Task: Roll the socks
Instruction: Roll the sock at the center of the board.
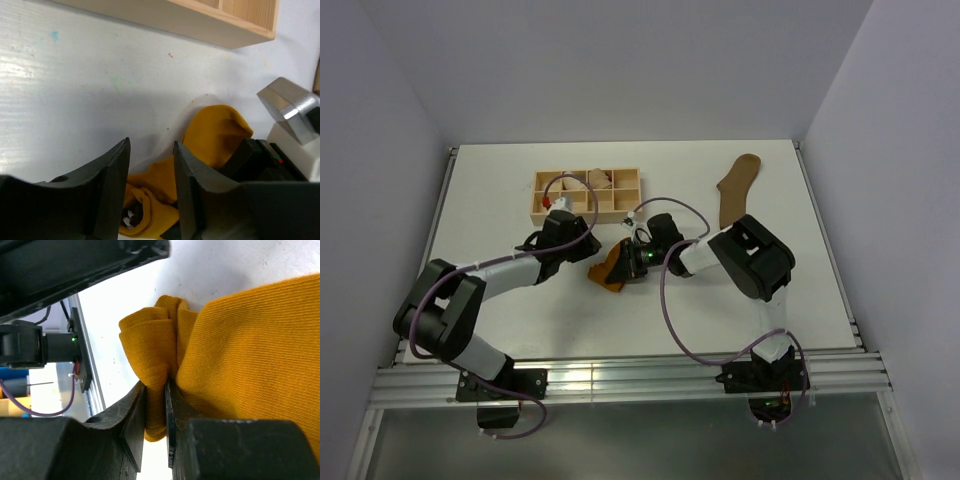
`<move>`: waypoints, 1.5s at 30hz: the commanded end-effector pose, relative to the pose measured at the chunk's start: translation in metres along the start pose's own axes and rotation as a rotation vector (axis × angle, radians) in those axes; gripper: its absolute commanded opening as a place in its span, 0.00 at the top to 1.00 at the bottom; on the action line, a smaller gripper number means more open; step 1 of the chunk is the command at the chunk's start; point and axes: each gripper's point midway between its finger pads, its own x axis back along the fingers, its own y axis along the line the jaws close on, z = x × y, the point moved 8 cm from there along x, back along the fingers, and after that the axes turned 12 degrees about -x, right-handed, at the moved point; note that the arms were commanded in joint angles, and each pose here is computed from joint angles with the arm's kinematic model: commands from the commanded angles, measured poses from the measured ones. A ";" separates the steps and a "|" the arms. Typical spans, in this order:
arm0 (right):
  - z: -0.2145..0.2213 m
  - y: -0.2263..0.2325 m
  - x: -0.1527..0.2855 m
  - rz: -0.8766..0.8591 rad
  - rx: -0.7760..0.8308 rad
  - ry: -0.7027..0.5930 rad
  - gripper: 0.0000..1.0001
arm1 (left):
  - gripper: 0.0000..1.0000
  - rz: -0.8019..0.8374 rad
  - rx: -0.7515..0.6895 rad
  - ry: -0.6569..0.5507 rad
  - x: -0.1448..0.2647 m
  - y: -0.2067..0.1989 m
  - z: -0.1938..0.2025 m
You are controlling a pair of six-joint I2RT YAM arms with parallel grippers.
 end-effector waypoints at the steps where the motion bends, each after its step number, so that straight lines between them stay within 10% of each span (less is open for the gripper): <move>1: 0.045 -0.059 0.004 0.258 -0.201 0.106 0.98 | 0.53 -0.007 0.047 -0.080 0.013 -0.004 -0.016; 15: 0.044 -0.058 0.008 0.239 -0.239 0.013 0.98 | 0.42 -0.003 0.291 0.020 0.080 -0.008 0.045; 45: 0.050 -0.062 0.007 0.250 -0.331 0.000 0.97 | 0.42 0.020 0.423 -0.131 0.049 -0.016 0.056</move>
